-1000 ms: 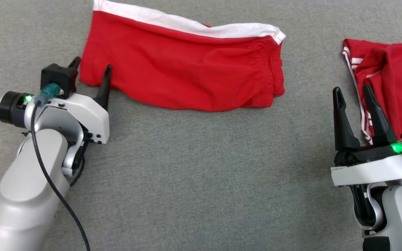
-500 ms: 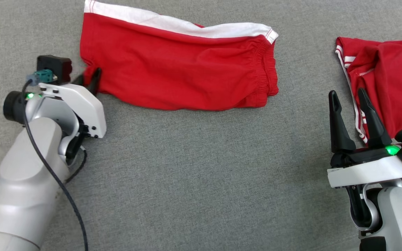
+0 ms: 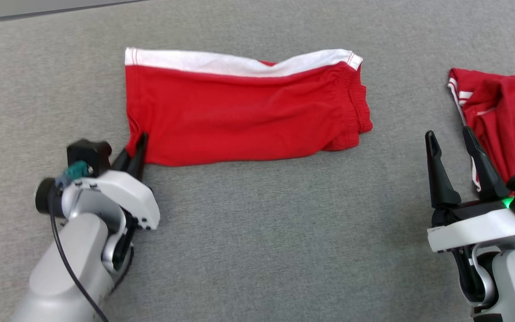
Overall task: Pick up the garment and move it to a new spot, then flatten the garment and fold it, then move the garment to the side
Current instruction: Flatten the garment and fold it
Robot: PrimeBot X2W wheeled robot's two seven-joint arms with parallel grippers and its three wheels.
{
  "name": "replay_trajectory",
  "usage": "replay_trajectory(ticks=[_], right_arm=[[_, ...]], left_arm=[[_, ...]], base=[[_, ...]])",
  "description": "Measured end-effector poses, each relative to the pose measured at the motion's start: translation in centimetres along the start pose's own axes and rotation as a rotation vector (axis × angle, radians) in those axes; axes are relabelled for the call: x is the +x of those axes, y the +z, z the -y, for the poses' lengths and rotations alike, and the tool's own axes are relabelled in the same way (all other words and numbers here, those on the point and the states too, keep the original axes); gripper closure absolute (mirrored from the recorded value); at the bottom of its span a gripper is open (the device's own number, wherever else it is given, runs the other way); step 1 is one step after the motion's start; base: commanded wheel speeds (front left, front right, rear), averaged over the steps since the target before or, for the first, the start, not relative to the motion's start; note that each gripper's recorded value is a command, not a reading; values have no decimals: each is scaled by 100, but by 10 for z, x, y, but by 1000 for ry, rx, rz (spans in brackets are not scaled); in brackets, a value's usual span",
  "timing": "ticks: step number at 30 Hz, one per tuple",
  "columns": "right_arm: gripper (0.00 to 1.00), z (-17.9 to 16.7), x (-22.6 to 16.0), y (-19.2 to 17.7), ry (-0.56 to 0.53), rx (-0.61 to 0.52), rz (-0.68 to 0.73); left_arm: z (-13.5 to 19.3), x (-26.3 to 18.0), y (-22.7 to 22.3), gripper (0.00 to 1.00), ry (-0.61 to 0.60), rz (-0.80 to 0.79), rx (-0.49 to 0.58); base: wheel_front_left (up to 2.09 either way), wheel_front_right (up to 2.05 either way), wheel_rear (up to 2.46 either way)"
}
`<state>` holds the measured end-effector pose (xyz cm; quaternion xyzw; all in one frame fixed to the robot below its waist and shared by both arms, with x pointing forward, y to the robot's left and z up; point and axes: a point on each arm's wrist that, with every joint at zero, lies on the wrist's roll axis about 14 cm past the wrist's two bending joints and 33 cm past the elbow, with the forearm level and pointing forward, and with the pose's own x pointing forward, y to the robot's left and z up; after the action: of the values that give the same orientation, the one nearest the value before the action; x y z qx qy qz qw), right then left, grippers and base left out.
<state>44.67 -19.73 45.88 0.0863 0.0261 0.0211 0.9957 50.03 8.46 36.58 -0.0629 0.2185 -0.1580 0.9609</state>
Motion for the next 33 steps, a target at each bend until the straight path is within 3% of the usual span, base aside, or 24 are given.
replay_trajectory(ticks=[8,9,10,11,18,23,33], right_arm=[[0,-16,3,1,52,-5,-17],[0,-19,4,1,59,-4,-19],[0,-21,5,2,66,-8,-18],[0,-22,5,3,70,-14,-21],[0,-22,5,14,70,-46,6],[0,-24,4,24,67,-47,34],[0,-24,-5,28,57,-45,36]], left_arm=[[-7,-48,2,100,78,52,-49],[-8,-51,4,93,87,60,-51],[-9,-55,6,35,97,67,-53],[-10,-57,9,0,106,80,-53],[-24,-78,61,0,195,316,-13],[-29,-98,101,0,242,464,82],[-26,-130,110,0,284,506,132]], base=[[0,0,0],[0,0,0],[0,0,0],[0,0,0],[0,0,0],[0,0,0],[0,0,0]])
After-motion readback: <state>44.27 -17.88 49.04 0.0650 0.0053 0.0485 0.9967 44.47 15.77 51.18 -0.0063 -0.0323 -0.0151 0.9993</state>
